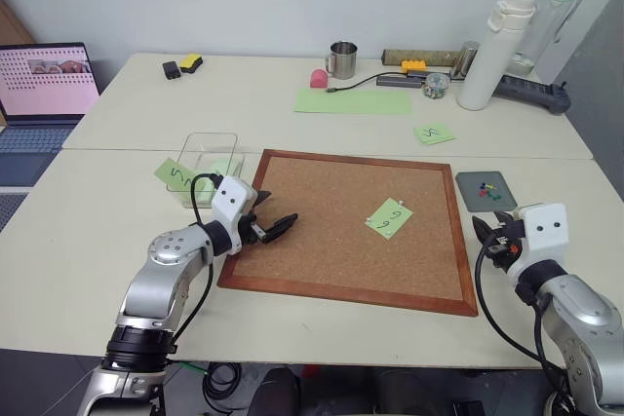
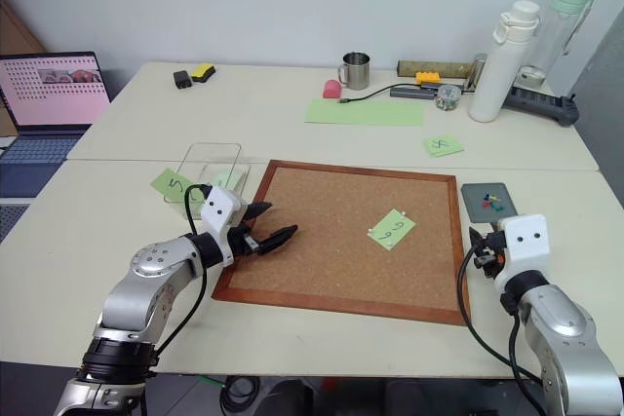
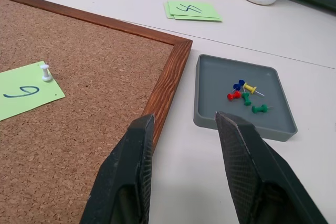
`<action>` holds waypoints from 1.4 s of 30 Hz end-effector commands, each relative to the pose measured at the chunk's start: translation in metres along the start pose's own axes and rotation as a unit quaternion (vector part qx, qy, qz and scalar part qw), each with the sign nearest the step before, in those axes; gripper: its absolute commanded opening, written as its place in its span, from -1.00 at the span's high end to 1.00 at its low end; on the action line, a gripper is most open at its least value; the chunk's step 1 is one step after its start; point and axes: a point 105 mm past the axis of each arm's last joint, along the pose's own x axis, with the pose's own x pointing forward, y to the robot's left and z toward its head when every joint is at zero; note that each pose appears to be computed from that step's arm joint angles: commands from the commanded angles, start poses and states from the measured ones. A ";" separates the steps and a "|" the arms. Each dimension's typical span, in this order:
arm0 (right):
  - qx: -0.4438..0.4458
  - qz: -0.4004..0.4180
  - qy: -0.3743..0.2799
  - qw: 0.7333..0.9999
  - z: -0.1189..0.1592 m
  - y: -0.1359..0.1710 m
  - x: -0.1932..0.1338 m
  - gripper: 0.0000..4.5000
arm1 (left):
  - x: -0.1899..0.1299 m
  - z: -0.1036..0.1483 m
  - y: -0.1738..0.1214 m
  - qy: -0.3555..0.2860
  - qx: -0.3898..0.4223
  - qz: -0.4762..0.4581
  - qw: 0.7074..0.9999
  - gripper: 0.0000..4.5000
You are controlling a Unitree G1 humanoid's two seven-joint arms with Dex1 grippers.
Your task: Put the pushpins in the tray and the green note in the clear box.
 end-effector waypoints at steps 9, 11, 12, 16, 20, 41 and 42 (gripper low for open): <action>-0.014 0.000 -0.031 0.999 0.012 -0.004 -0.004 0.14 | -0.007 0.021 -0.003 -0.042 0.011 0.006 0.999 -0.82; -0.008 0.025 -0.045 0.999 0.016 0.003 -0.002 0.14 | -0.011 0.026 -0.009 -0.061 -0.008 -0.005 0.998 -0.75; -0.007 0.051 -0.055 0.997 0.019 0.011 -0.001 0.14 | -0.013 0.027 -0.016 -0.062 -0.020 -0.028 0.997 -0.67; -0.003 0.162 -0.073 0.984 0.027 0.035 0.004 0.14 | -0.018 0.027 -0.035 -0.046 -0.023 -0.087 0.995 -0.37; -0.003 0.225 -0.084 0.971 0.033 0.044 0.014 0.14 | -0.018 0.033 -0.040 -0.043 -0.019 -0.115 0.992 0.02; -0.001 0.285 -0.064 0.956 0.017 0.078 0.083 0.14 | 0.015 -0.023 -0.086 0.037 -0.011 -0.189 0.981 0.99; 0.000 0.286 -0.064 0.956 0.017 0.079 0.083 0.14 | 0.015 -0.026 -0.087 0.044 -0.009 -0.191 0.980 0.99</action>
